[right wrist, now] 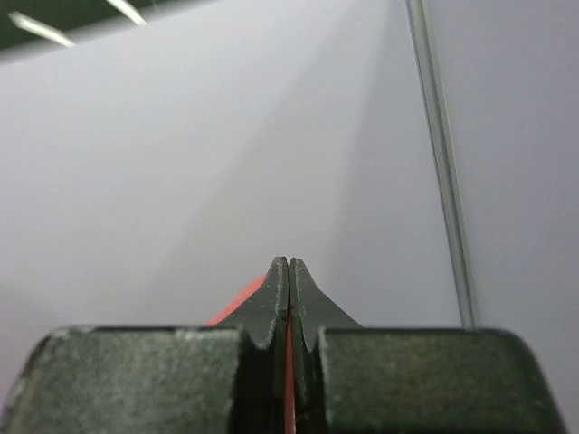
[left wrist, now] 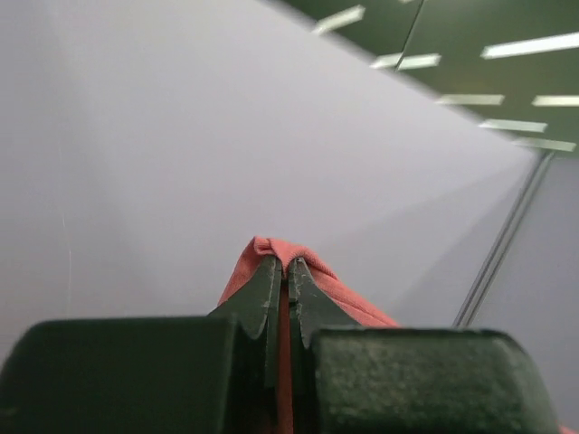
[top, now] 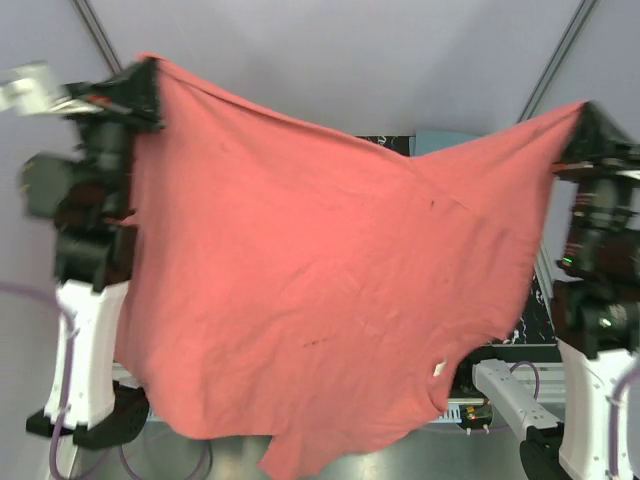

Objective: Fold and stack the t-shirts
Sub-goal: Flatten the tshirt out

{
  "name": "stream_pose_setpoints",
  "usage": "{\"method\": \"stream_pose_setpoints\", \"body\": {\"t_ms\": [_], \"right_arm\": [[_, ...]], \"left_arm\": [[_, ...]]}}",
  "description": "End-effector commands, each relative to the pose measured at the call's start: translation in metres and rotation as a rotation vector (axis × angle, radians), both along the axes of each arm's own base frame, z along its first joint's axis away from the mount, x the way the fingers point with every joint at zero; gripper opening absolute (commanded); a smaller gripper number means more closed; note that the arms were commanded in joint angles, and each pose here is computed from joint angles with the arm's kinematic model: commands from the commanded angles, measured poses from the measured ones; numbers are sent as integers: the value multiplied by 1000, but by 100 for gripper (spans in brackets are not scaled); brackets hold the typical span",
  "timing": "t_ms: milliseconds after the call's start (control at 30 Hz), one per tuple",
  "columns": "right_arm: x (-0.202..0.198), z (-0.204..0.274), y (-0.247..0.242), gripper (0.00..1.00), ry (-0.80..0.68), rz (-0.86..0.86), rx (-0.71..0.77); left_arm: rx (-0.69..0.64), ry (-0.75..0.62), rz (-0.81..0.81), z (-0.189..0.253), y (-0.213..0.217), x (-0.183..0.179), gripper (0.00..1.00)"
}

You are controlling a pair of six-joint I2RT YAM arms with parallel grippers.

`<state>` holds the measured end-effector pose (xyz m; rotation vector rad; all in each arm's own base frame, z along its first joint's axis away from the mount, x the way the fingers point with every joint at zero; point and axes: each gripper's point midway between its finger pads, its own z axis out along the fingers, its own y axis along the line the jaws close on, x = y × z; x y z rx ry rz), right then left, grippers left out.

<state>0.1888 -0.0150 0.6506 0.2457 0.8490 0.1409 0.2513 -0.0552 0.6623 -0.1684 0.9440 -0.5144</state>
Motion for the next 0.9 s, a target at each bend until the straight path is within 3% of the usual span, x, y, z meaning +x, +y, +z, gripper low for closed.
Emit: {"method": "stream_pose_setpoints", "body": {"t_ms": [0, 267, 433, 633, 667, 733, 867], "right_arm": [[45, -87, -17, 0, 213, -126, 19], [95, -249, -34, 0, 550, -257, 35], [121, -318, -43, 0, 713, -334, -6], [158, -366, -57, 0, 808, -334, -19], [160, -368, -71, 0, 814, -360, -8], [175, -378, -76, 0, 832, -357, -17], [196, -375, -81, 0, 841, -356, -41]], "left_arm": [[26, 237, -67, -98, -31, 92, 0], [120, 608, -211, -299, -82, 197, 0], [150, 747, -300, -383, -116, 246, 0], [143, 863, -363, -452, -143, 297, 0], [144, 839, -385, -439, -149, 307, 0], [150, 885, -402, -462, -156, 320, 0], [129, 879, -430, -462, -166, 341, 0]]}}
